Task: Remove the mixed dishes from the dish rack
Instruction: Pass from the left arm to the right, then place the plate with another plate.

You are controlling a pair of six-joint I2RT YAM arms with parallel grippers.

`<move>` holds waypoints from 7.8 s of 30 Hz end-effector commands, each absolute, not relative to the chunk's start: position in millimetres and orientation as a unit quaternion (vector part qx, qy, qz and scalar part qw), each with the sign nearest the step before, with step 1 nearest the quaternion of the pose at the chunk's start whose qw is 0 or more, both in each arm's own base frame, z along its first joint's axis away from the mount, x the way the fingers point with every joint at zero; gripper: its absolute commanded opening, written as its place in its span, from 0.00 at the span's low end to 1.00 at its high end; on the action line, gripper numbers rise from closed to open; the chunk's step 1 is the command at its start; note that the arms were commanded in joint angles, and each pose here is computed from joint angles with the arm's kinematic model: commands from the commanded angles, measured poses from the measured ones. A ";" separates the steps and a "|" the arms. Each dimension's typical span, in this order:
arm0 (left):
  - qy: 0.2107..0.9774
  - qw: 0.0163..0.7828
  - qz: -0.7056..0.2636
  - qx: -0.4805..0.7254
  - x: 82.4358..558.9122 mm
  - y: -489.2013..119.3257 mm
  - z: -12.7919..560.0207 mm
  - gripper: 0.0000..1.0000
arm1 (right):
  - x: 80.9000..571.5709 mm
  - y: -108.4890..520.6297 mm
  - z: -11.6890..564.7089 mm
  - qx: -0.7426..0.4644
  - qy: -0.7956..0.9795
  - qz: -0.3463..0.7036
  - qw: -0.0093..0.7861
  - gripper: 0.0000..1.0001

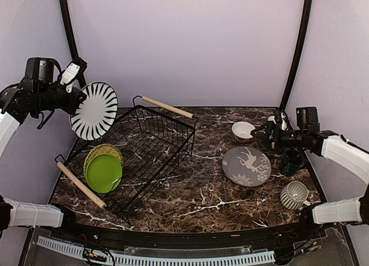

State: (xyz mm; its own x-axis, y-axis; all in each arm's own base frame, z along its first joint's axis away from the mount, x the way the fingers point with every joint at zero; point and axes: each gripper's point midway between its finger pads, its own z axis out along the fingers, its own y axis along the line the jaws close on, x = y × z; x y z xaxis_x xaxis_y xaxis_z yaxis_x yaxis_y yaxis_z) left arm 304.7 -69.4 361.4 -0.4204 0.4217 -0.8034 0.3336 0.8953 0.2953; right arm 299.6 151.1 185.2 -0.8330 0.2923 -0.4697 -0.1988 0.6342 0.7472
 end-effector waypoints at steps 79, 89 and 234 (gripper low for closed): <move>0.699 0.461 -0.483 0.257 267.3 -312.9 344.0 0.82 | 277.2 152.6 234.2 0.012 0.836 0.419 0.355 0.00; 0.721 0.480 -0.416 0.276 263.6 -293.4 339.7 0.95 | 292.3 130.8 191.0 0.052 0.836 0.460 0.296 0.00; 0.903 0.380 -0.038 0.198 288.7 -148.7 258.8 0.99 | 280.3 142.3 162.8 0.002 0.923 0.299 0.243 0.99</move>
State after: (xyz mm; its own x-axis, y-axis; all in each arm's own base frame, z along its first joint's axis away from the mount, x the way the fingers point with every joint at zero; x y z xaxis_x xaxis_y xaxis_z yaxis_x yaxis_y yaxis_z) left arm 291.8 -197.4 273.9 -0.5424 0.2725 -0.7947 0.4843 0.8743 -0.0307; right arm 272.3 127.7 131.0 -0.9112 0.1954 -0.3626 -0.0216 0.8564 0.5158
